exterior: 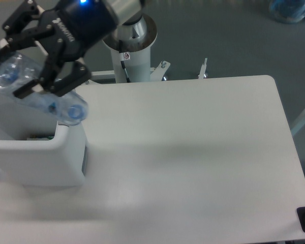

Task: Place the trash in the trash can
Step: 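Lift the tube and carry it over the trash bin, then lower the tube into the bin and open the gripper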

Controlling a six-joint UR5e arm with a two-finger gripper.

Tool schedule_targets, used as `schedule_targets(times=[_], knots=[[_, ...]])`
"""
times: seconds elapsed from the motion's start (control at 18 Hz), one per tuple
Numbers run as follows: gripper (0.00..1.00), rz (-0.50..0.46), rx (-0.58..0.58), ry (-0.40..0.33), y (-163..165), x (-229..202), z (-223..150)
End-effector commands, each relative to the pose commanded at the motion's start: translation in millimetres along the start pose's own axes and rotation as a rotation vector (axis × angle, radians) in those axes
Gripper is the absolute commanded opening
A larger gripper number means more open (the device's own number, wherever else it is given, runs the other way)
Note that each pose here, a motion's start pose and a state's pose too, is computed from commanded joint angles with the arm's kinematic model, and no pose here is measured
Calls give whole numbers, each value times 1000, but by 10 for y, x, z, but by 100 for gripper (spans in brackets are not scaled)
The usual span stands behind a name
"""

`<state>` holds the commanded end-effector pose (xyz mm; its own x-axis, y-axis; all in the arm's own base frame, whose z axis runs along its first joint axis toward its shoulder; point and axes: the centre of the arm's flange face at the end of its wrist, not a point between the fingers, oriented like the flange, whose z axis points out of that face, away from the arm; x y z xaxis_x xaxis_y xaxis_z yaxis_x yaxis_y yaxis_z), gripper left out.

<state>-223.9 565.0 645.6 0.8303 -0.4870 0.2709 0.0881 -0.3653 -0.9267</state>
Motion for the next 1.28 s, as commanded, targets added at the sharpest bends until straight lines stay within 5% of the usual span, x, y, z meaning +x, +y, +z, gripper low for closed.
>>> schedule_targets(times=[0.33, 1.28], knots=[[64, -9, -1, 70, 70, 147, 246], [68, -36, -40, 125, 884, 98, 667]])
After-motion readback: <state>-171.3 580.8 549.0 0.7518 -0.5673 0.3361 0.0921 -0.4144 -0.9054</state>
